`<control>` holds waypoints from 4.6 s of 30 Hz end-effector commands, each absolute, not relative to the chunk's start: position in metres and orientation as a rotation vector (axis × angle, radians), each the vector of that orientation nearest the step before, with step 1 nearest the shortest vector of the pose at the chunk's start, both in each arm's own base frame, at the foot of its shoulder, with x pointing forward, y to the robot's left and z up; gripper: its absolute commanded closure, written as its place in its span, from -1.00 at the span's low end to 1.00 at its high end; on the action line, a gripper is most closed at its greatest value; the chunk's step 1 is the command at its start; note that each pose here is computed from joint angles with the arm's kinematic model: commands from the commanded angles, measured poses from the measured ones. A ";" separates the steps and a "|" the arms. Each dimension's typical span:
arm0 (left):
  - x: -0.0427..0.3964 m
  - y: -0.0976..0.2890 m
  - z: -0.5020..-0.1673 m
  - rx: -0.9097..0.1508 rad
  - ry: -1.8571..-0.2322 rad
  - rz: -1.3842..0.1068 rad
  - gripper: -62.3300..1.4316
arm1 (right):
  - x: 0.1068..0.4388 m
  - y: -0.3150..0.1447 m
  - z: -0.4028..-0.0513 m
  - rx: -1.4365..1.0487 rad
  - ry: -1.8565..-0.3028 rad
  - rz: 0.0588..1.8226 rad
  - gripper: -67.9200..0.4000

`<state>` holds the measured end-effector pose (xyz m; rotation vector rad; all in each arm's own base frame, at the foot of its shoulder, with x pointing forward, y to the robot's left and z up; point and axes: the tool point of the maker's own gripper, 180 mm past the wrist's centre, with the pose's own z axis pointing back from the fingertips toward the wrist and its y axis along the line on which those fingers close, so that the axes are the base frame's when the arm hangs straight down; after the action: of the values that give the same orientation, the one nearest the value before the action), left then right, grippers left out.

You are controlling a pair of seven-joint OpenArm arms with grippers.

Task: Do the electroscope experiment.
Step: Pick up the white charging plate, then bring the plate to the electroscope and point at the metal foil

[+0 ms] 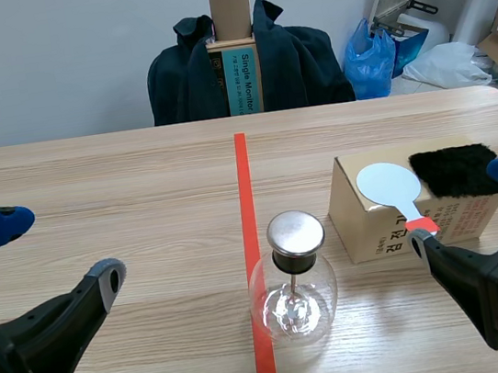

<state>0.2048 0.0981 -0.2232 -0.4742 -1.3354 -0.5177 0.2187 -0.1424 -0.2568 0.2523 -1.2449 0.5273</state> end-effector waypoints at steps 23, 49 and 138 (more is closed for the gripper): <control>0.205 0.094 -0.214 -0.491 -1.364 -0.521 -1.00 | 0.219 -0.170 -0.273 -0.497 -1.093 1.185 -1.00; 0.205 0.094 -0.214 -0.491 -1.363 -0.521 -1.00 | 0.264 -0.164 -0.323 -0.979 -1.130 1.425 -1.00; 0.236 0.130 -0.265 -0.561 -1.183 -0.763 0.87 | 0.260 -0.185 -0.088 -1.498 -1.902 0.797 0.96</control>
<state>0.2334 0.1402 -0.2726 -0.5220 -1.1475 -0.7677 0.2667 -0.1800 -0.1093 -1.4138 -1.8529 0.8409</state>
